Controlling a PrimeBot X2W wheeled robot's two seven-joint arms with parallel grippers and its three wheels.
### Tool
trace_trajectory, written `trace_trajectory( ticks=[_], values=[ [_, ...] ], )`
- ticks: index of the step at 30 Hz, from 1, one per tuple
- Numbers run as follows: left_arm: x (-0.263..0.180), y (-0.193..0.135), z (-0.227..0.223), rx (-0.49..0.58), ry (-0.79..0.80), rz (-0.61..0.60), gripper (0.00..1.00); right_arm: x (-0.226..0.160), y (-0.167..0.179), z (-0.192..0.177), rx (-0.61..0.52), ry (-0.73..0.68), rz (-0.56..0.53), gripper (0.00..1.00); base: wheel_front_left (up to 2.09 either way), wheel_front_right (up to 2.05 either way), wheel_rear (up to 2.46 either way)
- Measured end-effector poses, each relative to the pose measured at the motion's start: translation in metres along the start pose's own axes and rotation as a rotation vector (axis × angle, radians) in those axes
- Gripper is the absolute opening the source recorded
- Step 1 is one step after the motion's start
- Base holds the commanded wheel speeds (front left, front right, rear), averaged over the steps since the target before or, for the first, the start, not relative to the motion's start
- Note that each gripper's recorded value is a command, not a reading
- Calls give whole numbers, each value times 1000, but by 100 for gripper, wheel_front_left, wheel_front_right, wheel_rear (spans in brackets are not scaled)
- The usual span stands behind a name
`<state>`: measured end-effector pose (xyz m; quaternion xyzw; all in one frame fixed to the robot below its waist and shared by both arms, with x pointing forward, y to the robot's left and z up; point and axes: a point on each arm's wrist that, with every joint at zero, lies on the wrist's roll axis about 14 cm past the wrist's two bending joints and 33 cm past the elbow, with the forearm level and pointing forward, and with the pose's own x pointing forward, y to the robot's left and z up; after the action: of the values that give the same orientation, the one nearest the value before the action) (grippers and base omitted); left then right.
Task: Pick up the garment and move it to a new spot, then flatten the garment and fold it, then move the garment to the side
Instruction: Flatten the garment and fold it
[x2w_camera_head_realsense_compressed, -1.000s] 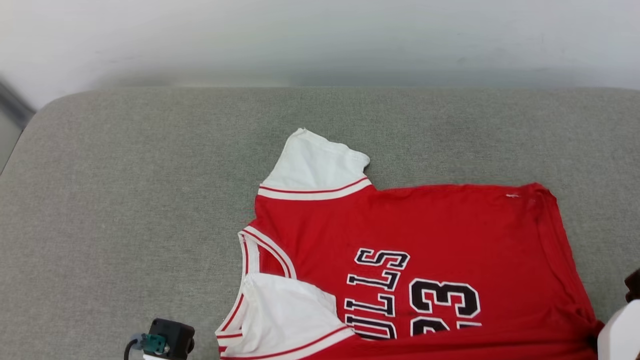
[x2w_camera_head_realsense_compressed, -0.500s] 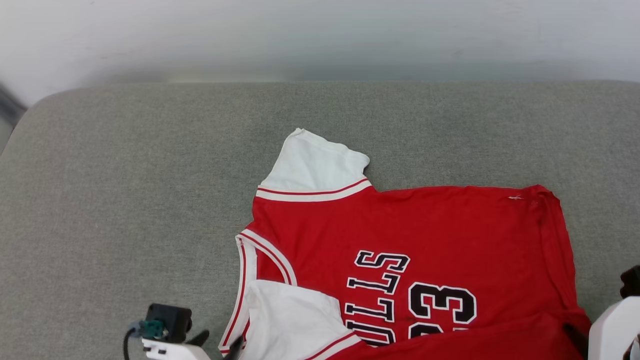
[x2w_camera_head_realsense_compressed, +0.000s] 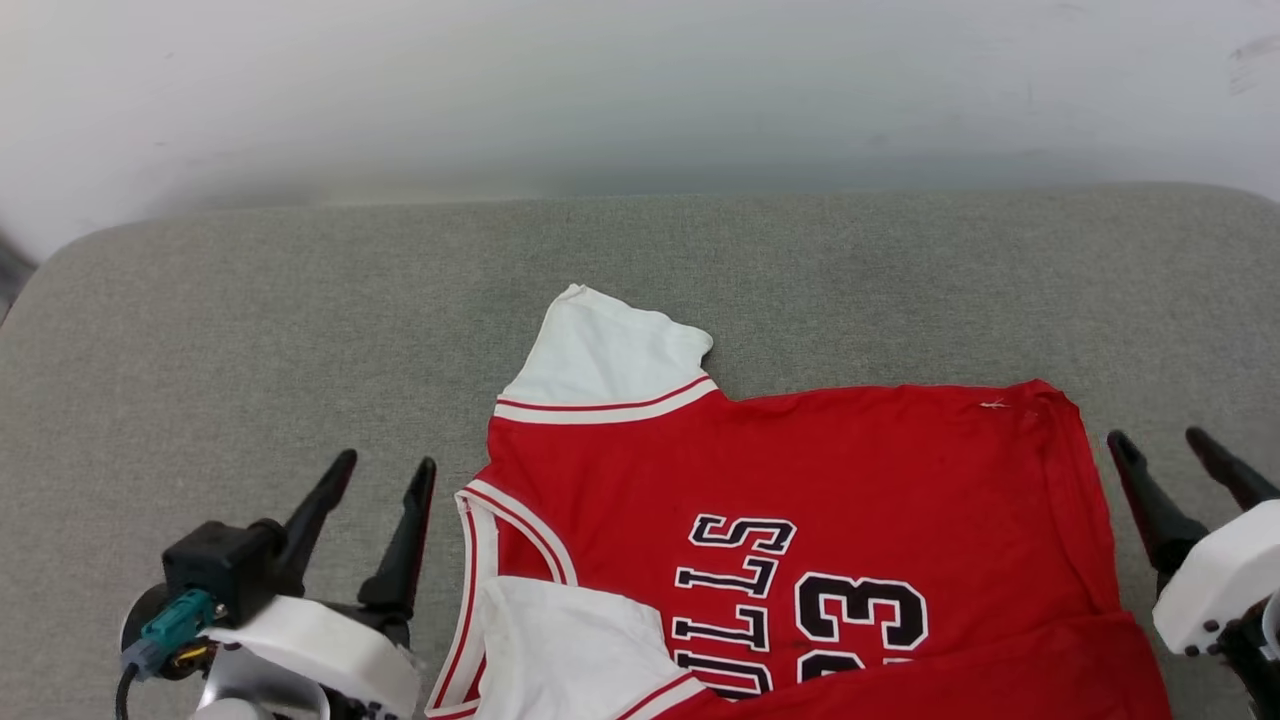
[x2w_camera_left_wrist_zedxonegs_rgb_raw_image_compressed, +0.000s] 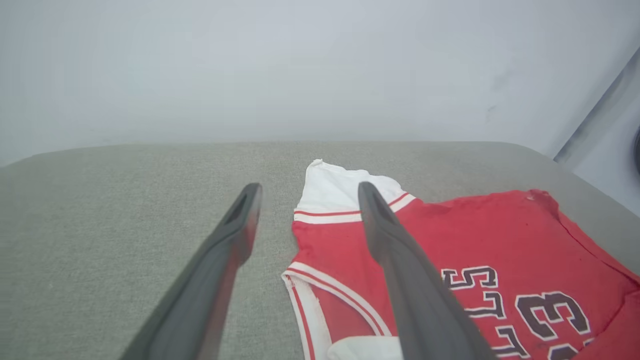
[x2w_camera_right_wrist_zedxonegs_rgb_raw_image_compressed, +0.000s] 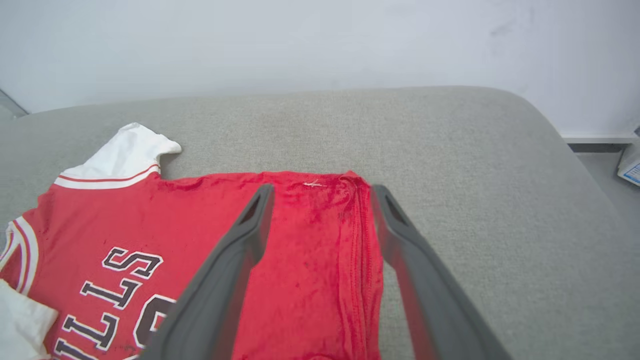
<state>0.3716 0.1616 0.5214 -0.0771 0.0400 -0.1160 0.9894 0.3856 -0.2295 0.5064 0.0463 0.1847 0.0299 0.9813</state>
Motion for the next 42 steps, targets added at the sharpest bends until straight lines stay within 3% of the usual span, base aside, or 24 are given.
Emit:
trace_trajectory(
  ticks=[4, 10, 21, 33, 42],
  values=[
    [6, -2, 25, 4, -119, 5, 100, -5, 5, 33, -7, -186, 14, 100, 0, 0, 0],
    [12, -13, 53, 11, -247, -13, 100, -12, 14, 52, 0, -348, 33, 100, 0, 0, 0],
    [40, -14, 36, 21, -224, -61, 100, -4, 10, 50, 11, -412, 5, 100, 0, 0, 0],
    [149, -8, 18, 201, 64, -242, 100, 18, -15, 31, 9, -364, -81, 100, 0, 0, 0],
    [217, 4, -41, 207, 538, -290, 100, 34, -33, 4, 21, -302, -143, 100, 0, 0, 0]
  ],
)
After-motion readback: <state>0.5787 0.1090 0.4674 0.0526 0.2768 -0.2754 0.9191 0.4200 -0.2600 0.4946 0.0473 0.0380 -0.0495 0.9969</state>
